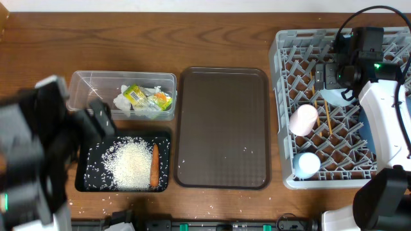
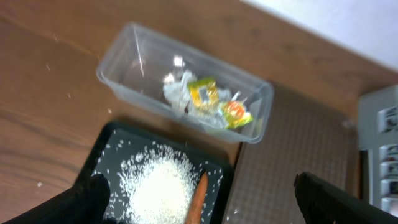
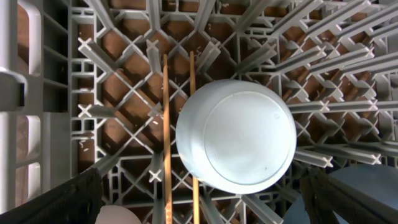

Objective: Sort waste into correct bins and load items into the dishwasher rack

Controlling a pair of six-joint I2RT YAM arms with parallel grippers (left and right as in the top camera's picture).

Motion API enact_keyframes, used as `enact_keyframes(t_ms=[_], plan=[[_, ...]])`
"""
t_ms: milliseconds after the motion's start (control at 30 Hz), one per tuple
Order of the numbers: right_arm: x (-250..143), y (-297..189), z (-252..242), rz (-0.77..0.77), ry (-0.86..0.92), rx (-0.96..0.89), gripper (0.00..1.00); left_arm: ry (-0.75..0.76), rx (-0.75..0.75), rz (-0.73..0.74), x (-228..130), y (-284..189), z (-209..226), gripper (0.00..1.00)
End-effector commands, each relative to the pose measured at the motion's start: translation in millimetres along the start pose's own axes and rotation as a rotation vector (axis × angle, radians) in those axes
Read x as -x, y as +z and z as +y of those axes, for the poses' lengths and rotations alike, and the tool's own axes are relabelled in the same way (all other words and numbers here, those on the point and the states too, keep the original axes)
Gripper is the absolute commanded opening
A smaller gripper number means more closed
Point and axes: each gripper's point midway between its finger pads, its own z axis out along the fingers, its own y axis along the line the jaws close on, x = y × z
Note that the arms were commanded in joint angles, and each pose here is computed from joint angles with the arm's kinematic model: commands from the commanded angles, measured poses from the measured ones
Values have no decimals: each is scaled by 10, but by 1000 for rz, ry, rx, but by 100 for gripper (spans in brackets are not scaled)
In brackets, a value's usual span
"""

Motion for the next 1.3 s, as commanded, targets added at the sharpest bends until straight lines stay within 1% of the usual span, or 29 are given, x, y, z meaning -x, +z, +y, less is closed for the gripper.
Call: enact_keyframes(t_ms=[0,100,300,567,733,900,1100,1267], plan=[[7,0,78,-2,-6,15,99,9,-7,-104,-46,-315,-13,97],[6,0,78,-1,-6,15,99,31,-37,-194,-121,-594,-64,97],[7,0,78,-2,-6,15,99,84,-111,-303,-277,-955,-168,97],[7,0,78,-2,-6,15,99,93,-128,-347,-429,-1133,-156,97],[7,0,78,-2,-6,15,99,108,-148,-325,-608,-1188,-143,97],[7,0,78,-2,-6,15,99,102,-133,-257,-786,-1140,-90,97],[7,0,78,-2,-6,15,99,100,-123,-196,-922,-997,-46,97],[7,0,78,-2,-6,15,99,109,-124,-129,-1144,-780,12,97]])
